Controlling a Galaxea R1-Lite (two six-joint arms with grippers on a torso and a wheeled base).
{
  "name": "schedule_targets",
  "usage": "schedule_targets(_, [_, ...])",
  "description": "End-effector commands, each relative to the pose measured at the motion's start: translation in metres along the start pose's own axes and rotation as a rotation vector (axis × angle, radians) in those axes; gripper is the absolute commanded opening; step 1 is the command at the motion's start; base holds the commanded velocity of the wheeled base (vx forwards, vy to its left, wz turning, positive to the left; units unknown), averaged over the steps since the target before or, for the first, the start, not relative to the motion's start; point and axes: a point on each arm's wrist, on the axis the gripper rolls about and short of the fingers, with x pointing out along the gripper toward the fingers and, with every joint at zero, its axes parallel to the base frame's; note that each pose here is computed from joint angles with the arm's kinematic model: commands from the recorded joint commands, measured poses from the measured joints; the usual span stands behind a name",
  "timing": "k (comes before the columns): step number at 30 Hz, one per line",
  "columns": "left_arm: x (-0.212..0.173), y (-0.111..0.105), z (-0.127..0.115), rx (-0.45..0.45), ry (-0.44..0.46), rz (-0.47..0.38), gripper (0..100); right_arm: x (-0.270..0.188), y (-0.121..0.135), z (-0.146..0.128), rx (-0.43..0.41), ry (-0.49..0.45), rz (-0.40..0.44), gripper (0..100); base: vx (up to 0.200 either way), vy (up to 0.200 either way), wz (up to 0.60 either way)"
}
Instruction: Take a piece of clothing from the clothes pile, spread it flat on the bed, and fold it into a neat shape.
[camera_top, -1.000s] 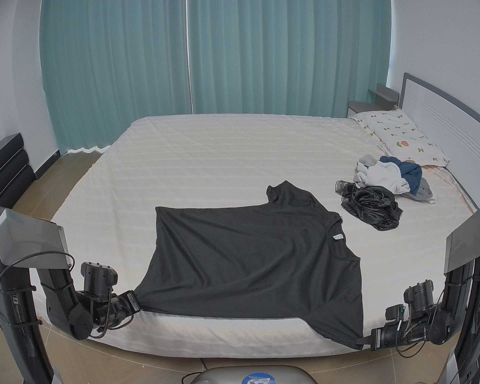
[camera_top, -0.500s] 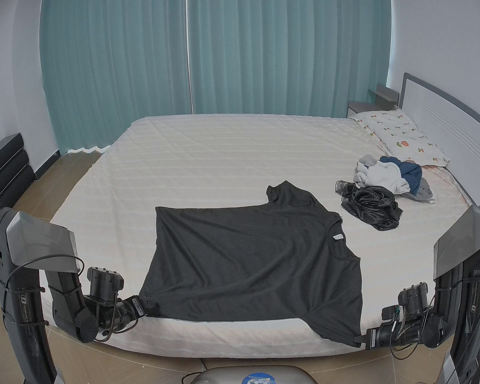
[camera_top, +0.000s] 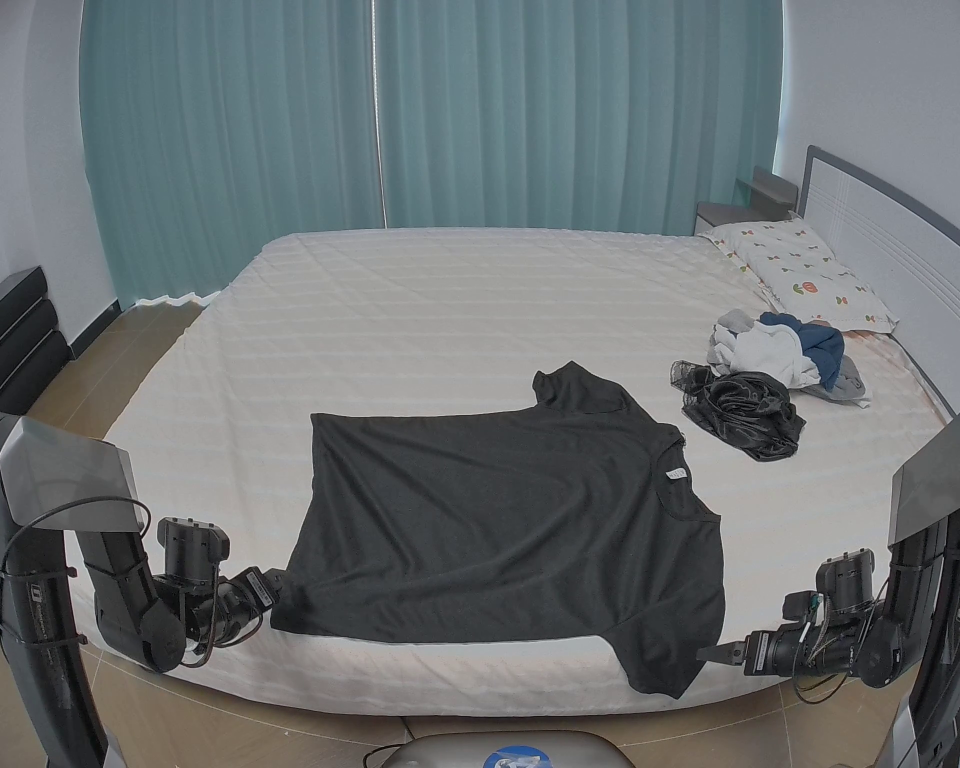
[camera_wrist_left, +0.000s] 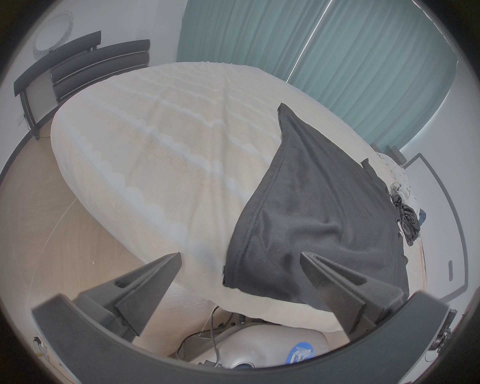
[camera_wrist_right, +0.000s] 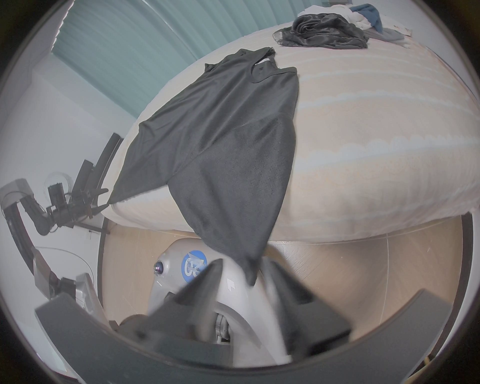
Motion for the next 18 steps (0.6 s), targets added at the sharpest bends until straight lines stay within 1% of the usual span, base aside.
schedule_targets(1, [-0.003,-0.009,0.018,-0.068,-0.068,-0.047,100,-0.001,0.002,0.021,0.035,-0.113,0.025,100,0.0,0.0,0.0])
schedule_targets(3, [-0.006,-0.015,0.025,-0.082,-0.095,-0.073,100,0.007,0.005,0.036,0.074,-0.166,0.049,100,0.0,0.0,0.0])
schedule_targets(5, [-0.005,-0.02,0.031,-0.084,-0.114,-0.09,100,0.014,0.009,0.048,0.086,-0.197,0.07,100,0.0,0.0,0.0])
schedule_targets(8, [0.002,-0.027,0.04,-0.089,-0.137,-0.111,100,0.023,0.013,0.059,0.097,-0.21,0.092,100,0.0,0.0,0.0])
schedule_targets(10, [0.006,-0.032,0.046,-0.096,-0.136,-0.109,100,0.028,0.015,0.064,0.135,-0.218,0.111,100,0.0,0.0,0.0])
schedule_targets(11, [0.008,-0.033,0.047,-0.095,-0.127,-0.101,100,0.029,0.016,0.066,0.18,-0.223,0.122,100,0.0,0.0,0.0])
schedule_targets(12, [0.008,-0.033,0.047,-0.095,-0.127,-0.101,100,0.029,0.016,0.066,0.18,-0.223,0.122,100,0.0,0.0,0.0])
schedule_targets(13, [0.009,-0.036,0.048,-0.093,-0.124,-0.105,100,0.03,0.017,0.071,0.244,-0.236,0.138,100,0.0,0.0,0.0])
schedule_targets(16, [0.011,-0.036,0.045,-0.096,-0.112,-0.107,100,0.029,0.017,0.07,0.267,-0.234,0.137,100,0.0,0.0,0.0])
schedule_targets(17, [0.016,-0.037,0.04,-0.112,-0.078,-0.122,100,0.029,0.015,0.069,0.274,-0.23,0.134,100,0.0,0.0,0.0])
schedule_targets(18, [0.02,-0.037,0.039,-0.121,-0.073,-0.125,100,0.029,0.015,0.068,0.28,-0.225,0.134,100,0.0,0.0,0.0])
